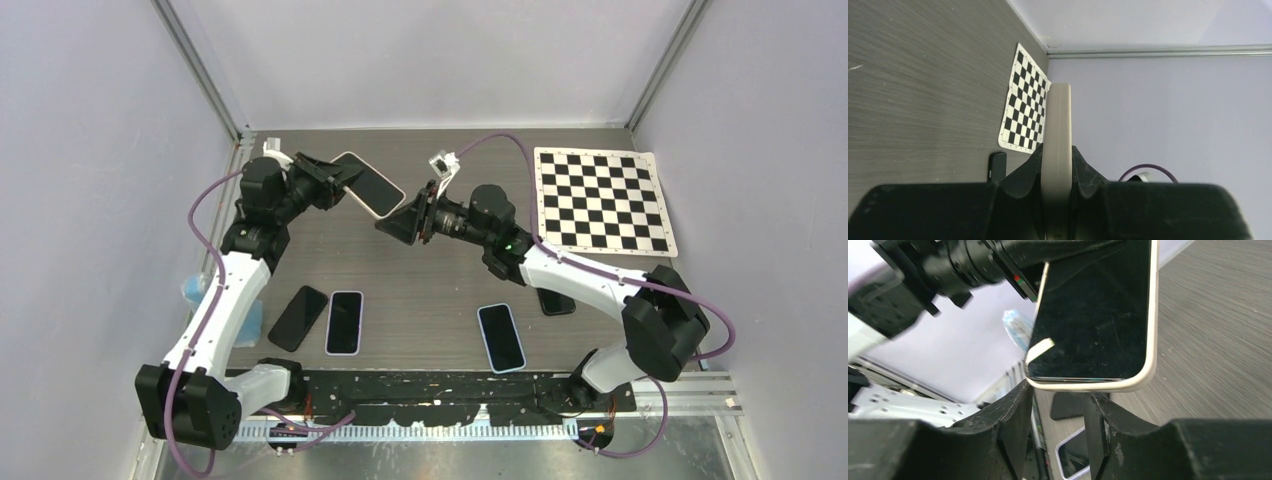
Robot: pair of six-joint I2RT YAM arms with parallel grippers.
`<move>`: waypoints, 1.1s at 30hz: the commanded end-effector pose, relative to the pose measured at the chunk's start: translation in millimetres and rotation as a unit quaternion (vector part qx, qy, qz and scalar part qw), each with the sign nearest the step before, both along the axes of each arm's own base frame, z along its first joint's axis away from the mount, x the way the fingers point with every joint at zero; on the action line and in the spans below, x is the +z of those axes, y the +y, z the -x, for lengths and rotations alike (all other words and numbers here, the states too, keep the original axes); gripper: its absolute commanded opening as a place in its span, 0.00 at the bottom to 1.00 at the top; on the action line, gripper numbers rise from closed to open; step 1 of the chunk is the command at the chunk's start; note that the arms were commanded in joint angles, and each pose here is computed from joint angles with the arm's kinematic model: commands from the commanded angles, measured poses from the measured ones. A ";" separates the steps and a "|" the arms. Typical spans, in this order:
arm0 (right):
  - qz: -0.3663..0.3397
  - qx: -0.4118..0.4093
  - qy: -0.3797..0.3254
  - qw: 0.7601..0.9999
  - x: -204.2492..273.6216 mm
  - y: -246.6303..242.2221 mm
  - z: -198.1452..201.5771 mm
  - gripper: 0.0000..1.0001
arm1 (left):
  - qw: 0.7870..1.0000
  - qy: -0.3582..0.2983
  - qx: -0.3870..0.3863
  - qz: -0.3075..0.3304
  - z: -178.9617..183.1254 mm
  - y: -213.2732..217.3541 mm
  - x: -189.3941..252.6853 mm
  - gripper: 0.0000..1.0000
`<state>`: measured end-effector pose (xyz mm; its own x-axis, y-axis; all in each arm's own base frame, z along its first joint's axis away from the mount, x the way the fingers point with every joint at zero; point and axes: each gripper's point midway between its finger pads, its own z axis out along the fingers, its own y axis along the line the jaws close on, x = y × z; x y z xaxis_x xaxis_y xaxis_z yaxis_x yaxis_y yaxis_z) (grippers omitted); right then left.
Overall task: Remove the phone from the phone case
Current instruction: Remove the phone case from the phone.
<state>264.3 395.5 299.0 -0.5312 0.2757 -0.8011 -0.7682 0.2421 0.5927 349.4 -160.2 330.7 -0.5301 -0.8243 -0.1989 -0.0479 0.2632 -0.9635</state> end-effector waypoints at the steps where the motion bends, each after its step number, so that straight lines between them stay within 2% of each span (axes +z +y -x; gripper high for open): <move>1: 0.103 -0.035 -0.031 0.994 -43.4 -8.4 -12.9 0.50 | 0.997 -0.046 -0.048 0.034 17.4 -17.0 50.9 0.00; 4: 0.109 -0.042 -0.022 0.993 -43.2 -15.0 -13.0 0.57 | 0.997 -0.058 -0.048 0.018 14.8 -12.9 54.0 0.00; 8: 0.105 -0.027 -0.009 0.994 -37.4 -32.9 1.2 0.75 | 0.991 -0.111 -0.061 -0.038 11.3 -2.7 62.4 0.00; 9: 0.105 -0.026 -0.007 0.994 -36.5 -38.2 1.3 0.80 | 0.987 -0.130 -0.071 -0.059 11.7 -2.5 63.6 0.00; 11: 0.096 -0.009 -0.004 0.995 -28.1 -49.9 11.2 0.84 | 0.975 -0.167 -0.102 -0.104 15.2 -5.4 63.9 0.00; 13: 0.087 0.008 0.010 0.996 -23.8 -58.8 16.6 0.84 | 0.951 -0.227 -0.150 -0.144 24.3 -13.0 68.0 0.00; 16: 0.071 0.052 0.044 0.995 -9.9 -66.1 27.9 0.79 | 0.880 -0.356 -0.263 -0.175 62.8 -32.4 79.7 0.00; 17: 0.069 0.079 0.048 0.993 -6.2 -65.4 36.5 0.78 | 0.866 -0.372 -0.279 -0.185 70.7 -33.4 75.6 0.00; 19: 0.066 0.124 0.052 0.989 1.9 -62.9 50.8 0.76 | 0.855 -0.381 -0.284 -0.206 75.9 -32.0 70.9 0.00; 22: 0.066 0.164 0.042 0.983 11.4 -54.0 65.9 0.76 | 0.845 -0.388 -0.309 -0.202 85.9 -34.7 72.5 0.00; 25: 0.077 0.167 0.041 0.982 10.1 -45.0 65.3 0.75 | 0.834 -0.395 -0.337 -0.187 94.6 -38.2 74.7 0.00; 27: 0.075 0.163 0.035 0.983 17.2 -37.6 61.9 0.71 | 0.829 -0.400 -0.343 -0.185 98.2 -38.7 75.9 0.00; 32: 0.073 0.177 0.027 0.981 23.0 -23.5 62.6 0.45 | 0.822 -0.417 -0.345 -0.177 105.1 -39.6 82.5 0.00; 33: 0.074 0.180 0.027 0.980 22.8 -20.8 61.3 0.35 | 0.822 -0.416 -0.348 -0.175 105.7 -39.9 83.1 0.00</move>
<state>202.6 366.1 302.7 -0.6496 -0.0554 -0.7582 -0.7595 0.0921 0.6440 264.9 -199.0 381.6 -0.5303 -0.2069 -0.8222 0.7720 0.2830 -0.5691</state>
